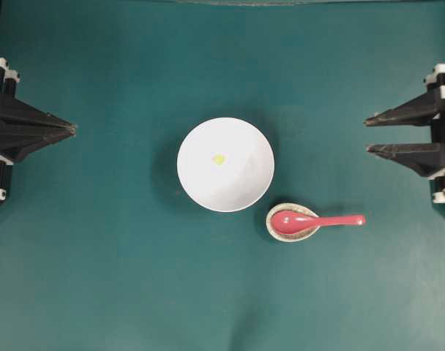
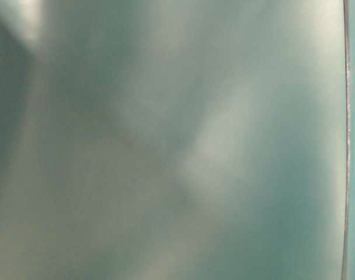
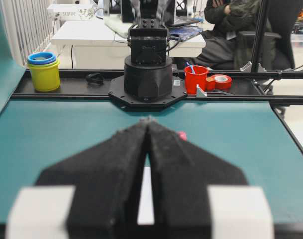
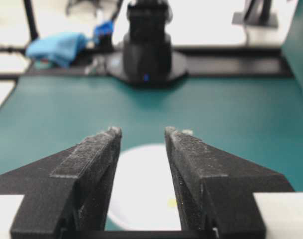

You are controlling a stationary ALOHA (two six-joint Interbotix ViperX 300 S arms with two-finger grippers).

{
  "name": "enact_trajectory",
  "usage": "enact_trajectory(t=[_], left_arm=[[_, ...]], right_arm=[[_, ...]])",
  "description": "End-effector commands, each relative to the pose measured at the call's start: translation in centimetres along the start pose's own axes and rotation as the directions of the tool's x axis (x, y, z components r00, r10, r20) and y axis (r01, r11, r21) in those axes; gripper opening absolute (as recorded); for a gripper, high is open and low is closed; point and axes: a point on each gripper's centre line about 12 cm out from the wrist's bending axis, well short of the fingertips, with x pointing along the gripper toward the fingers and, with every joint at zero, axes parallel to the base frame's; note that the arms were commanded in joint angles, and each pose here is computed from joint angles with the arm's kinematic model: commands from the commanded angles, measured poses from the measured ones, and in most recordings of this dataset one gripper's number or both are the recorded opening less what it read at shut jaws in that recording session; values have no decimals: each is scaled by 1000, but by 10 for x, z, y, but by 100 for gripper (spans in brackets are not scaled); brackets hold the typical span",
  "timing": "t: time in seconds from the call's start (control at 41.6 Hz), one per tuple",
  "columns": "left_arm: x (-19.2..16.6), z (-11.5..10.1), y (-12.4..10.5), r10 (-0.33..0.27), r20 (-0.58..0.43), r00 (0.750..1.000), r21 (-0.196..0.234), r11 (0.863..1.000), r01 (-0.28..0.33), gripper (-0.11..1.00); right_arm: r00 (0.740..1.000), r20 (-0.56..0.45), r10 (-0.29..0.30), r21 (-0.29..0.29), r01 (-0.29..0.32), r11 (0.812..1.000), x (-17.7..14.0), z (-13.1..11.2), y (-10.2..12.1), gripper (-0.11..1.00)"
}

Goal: Scoop the yellow hexagonal prism block from the bowl with a spoon using the right arm.
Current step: 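Move the right gripper left toward the red spoon handle, then close the right gripper on the red spoon's handle end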

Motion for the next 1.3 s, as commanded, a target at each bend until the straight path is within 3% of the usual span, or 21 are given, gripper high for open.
enact_trajectory(t=[0.0, 0.529, 0.865, 1.274], left_arm=[[3, 7, 0, 1, 17, 1000, 2, 1000, -1, 0], [3, 5, 0, 0, 8, 1000, 5, 1000, 0, 0], [3, 4, 0, 1, 3, 1000, 6, 1000, -1, 0], [4, 3, 0, 0, 0, 1000, 6, 1000, 0, 0]], right_arm=[[1000, -29, -1, 11, 2, 1000, 7, -7, 0, 47], [990, -132, 47, 86, -36, 996, 31, -78, 12, 47], [986, -147, 79, 130, -60, 990, 28, -112, 26, 47], [976, -201, 79, 172, -44, 984, 24, -152, 48, 47]])
